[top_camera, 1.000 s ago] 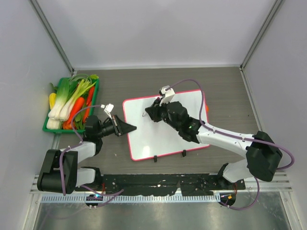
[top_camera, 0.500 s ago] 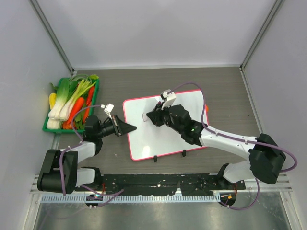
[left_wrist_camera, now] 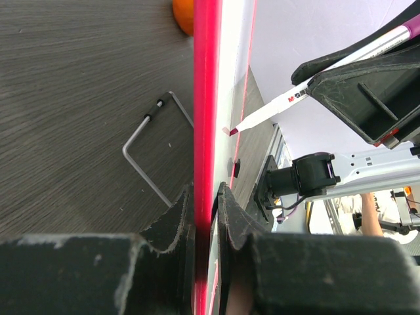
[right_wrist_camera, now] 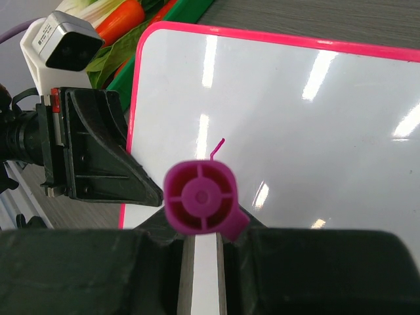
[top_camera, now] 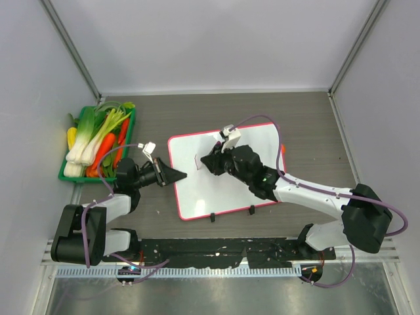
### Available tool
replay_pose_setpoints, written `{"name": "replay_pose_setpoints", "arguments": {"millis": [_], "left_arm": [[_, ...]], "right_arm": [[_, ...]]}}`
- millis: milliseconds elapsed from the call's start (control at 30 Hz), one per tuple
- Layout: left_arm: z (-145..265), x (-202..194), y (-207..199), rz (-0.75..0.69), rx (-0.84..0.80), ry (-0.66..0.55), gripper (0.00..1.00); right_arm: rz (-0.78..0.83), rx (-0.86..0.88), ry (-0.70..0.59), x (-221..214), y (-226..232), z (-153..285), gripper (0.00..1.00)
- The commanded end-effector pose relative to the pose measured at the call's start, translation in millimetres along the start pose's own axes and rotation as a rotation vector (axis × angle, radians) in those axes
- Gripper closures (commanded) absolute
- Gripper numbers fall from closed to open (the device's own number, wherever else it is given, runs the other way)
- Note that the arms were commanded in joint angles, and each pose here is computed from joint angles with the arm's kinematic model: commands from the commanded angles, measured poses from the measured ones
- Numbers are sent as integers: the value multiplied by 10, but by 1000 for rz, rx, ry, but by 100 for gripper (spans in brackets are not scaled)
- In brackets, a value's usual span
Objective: Write a sentence on the whiteboard
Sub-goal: Write on the whiteboard with the whiteboard.
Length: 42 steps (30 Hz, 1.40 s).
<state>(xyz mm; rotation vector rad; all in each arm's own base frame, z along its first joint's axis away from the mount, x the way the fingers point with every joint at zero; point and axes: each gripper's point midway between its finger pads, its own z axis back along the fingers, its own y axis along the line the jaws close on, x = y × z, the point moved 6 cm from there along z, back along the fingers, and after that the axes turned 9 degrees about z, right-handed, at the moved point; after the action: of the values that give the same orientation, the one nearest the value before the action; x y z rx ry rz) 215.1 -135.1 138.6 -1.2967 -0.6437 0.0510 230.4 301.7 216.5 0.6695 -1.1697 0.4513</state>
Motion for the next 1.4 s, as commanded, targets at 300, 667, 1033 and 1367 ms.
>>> {"name": "replay_pose_setpoints", "arguments": {"millis": [300, 667, 1033, 1367], "left_arm": [[-12, 20, 115, -75, 55, -30, 100], [-14, 17, 116, -74, 56, -29, 100], [-15, 23, 110, -77, 54, -30, 100], [-18, 18, 114, -75, 55, -27, 100]], "right_arm": [[26, -107, 19, -70, -162, 124, 99], [15, -156, -11, 4, -212, 179, 99], [-12, -95, -87, 254, -107, 332, 99], [-15, -161, -122, 376, -159, 303, 99]]}}
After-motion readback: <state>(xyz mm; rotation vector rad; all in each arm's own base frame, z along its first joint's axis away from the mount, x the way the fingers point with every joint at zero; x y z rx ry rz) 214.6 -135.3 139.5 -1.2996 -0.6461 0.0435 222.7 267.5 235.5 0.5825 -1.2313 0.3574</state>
